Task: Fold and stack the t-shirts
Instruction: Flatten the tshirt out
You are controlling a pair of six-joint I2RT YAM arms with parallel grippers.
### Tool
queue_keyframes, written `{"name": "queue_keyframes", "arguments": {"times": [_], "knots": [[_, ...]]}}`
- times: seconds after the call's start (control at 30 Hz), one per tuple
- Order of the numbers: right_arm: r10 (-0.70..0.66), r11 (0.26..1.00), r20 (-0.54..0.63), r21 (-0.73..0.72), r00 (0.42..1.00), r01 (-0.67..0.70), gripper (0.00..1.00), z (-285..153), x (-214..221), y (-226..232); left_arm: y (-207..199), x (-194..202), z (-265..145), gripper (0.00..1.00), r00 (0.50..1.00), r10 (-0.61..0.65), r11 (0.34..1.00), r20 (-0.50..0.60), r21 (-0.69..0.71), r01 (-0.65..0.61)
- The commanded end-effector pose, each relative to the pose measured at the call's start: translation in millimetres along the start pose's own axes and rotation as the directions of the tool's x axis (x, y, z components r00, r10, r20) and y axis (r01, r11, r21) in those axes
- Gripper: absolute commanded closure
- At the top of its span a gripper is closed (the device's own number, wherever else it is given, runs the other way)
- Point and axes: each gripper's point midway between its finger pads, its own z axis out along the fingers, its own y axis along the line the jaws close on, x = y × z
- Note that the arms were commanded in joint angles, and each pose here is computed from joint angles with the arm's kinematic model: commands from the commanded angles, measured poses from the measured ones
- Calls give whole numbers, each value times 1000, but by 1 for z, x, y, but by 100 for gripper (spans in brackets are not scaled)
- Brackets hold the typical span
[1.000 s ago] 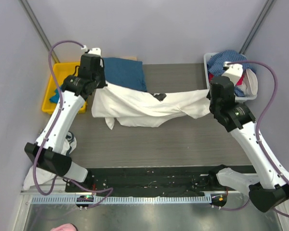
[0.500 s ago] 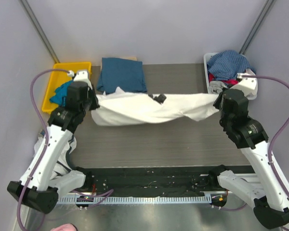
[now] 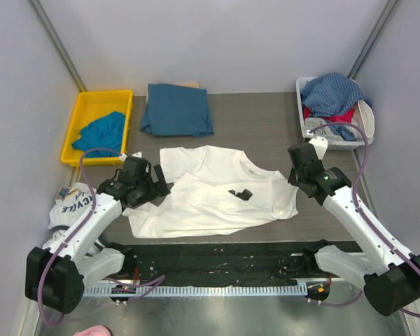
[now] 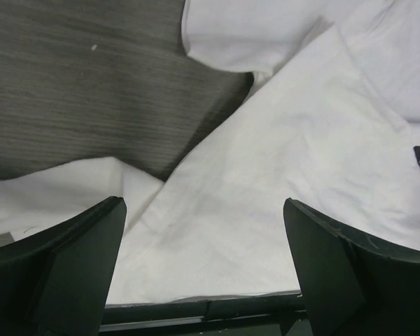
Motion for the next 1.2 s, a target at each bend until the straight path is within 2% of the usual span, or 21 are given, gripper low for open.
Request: {"name": "queue_keyframes", "arguments": {"times": [0.0,0.2,0.23,0.37,0.53,0.7,0.73,0.77,0.83,0.87,0.93,0.97,1.0,1.03,1.17], "knots": [[62,997,57,-49,996,-59,99,-8,-22,11,-21,-42,1,0,994,25,999,106,34,-28],[64,997,46,-48,997,-62,99,-5,-17,10,-36,-72,29,0,984,53,998,169,30,-59],[64,997,45,-47,997,-62,99,-5,-16,10,-33,-70,46,0,989,62,998,134,-2,-62],[63,997,44,-54,997,-61,99,-3,-15,12,-36,-84,79,0,988,90,995,124,-46,-85],[52,998,42,-40,998,-50,99,0,-14,11,-38,-92,106,0,988,112,991,104,-83,-104],[53,998,42,-43,998,-51,99,1,-13,11,-26,-79,131,1,992,111,986,56,-133,-103],[51,998,40,-42,998,-50,99,2,-13,11,-25,-77,135,10,993,107,985,49,-137,-100],[48,998,39,-47,998,-46,99,2,-13,13,-27,-78,139,26,993,104,986,48,-135,-97],[48,998,39,-47,998,-46,99,1,-12,12,-26,-74,149,42,994,103,986,22,-134,-99],[49,998,42,-46,998,-47,99,1,-13,12,-29,-74,151,66,994,105,986,20,-130,-102],[49,998,46,-45,998,-47,99,0,-13,11,-32,-78,157,79,994,108,987,20,-125,-105],[50,998,48,-47,998,-48,99,0,-14,10,-34,-80,157,91,994,109,987,21,-119,-106],[55,997,54,-49,997,-52,99,-1,-15,10,-37,-83,157,98,994,110,988,28,-112,-106],[56,997,54,-48,997,-54,99,-1,-15,10,-38,-85,156,100,993,112,988,31,-110,-107],[61,997,68,-49,996,-58,99,-4,-17,8,-51,-101,142,100,991,122,990,64,-80,-116]]}}
